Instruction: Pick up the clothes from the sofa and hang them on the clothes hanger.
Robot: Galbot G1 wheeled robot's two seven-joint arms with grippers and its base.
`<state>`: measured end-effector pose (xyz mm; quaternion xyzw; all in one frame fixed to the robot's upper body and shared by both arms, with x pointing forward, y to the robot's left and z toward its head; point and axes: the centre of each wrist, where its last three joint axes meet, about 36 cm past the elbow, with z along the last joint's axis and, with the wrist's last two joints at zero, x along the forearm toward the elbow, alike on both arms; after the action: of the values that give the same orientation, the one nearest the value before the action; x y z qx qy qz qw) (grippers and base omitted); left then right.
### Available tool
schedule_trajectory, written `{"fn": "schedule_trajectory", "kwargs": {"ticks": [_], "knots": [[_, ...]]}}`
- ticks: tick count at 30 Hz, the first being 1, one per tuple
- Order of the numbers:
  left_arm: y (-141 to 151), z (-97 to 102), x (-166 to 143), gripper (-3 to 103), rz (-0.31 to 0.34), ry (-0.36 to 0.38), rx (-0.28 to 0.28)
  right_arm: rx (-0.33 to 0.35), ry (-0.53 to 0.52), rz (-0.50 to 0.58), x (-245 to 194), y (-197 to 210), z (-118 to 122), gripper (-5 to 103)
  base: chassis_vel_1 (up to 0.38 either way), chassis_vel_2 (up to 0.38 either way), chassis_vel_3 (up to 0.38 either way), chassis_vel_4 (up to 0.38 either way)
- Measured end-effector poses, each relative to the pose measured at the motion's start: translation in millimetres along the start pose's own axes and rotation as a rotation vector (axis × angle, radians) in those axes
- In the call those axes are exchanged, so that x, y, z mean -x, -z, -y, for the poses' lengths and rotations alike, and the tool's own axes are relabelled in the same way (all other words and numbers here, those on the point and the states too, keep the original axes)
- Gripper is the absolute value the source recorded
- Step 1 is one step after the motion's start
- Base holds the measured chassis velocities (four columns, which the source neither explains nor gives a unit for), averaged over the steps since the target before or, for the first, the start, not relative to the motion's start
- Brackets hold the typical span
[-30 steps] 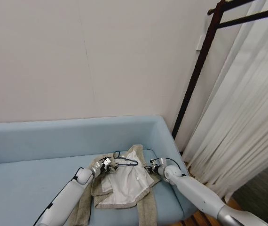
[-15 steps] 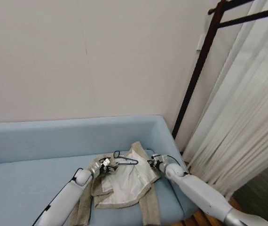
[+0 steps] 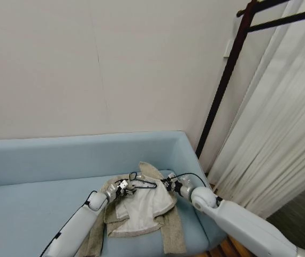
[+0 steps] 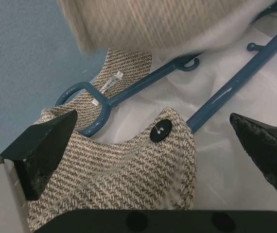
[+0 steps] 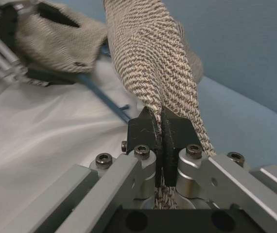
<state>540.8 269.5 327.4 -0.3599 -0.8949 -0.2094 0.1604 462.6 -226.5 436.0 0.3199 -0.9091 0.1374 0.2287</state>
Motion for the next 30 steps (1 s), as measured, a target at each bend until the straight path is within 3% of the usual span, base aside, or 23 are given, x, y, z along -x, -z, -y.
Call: {"fn": "schedule_trajectory", "kwargs": {"ticks": [12, 14, 17, 23, 26, 28, 29, 30], "knots": [[-4, 3.4, -6, 100, -0.003, 0.003, -0.007, -0.079, 0.205, -0.053, 23, -13, -92, -2, 0.0, 0.0, 0.0, 0.0], [-4, 2.5, -7, 100, -0.002, 0.009, -0.008, -0.072, 0.202, -0.066, 21, -16, -101, 7, 0.0, 0.0, 0.0, 0.0], [-4, 2.0, -8, 100, -0.002, 0.012, -0.009, -0.059, 0.18, -0.059, 17, -16, -100, 12, 0.0, 0.0, 0.0, 0.0], [-3, 1.7, -7, 100, 0.0, 0.016, -0.01, 0.049, 0.167, -0.056, -16, 1, -94, 39, 0.0, 0.0, 0.0, 0.0], [-3, 1.3, -6, 100, 0.001, 0.018, -0.012, 0.086, 0.156, -0.059, -28, 7, -93, 44, 0.0, 0.0, 0.0, 0.0], [-2, 0.2, -7, 100, 0.002, 0.023, -0.015, 0.097, 0.137, -0.056, -35, 11, -87, 50, 0.0, 0.0, 0.0, 0.0], [-2, -1.6, -8, 100, 0.003, 0.028, -0.017, 0.101, 0.111, -0.051, -39, 12, -79, 61, 0.0, 0.0, 0.0, 0.0], [-2, -2.9, -9, 100, 0.003, 0.031, -0.018, 0.108, 0.095, -0.049, -42, 13, -74, 61, 0.0, 0.0, 0.0, 0.0]]}}
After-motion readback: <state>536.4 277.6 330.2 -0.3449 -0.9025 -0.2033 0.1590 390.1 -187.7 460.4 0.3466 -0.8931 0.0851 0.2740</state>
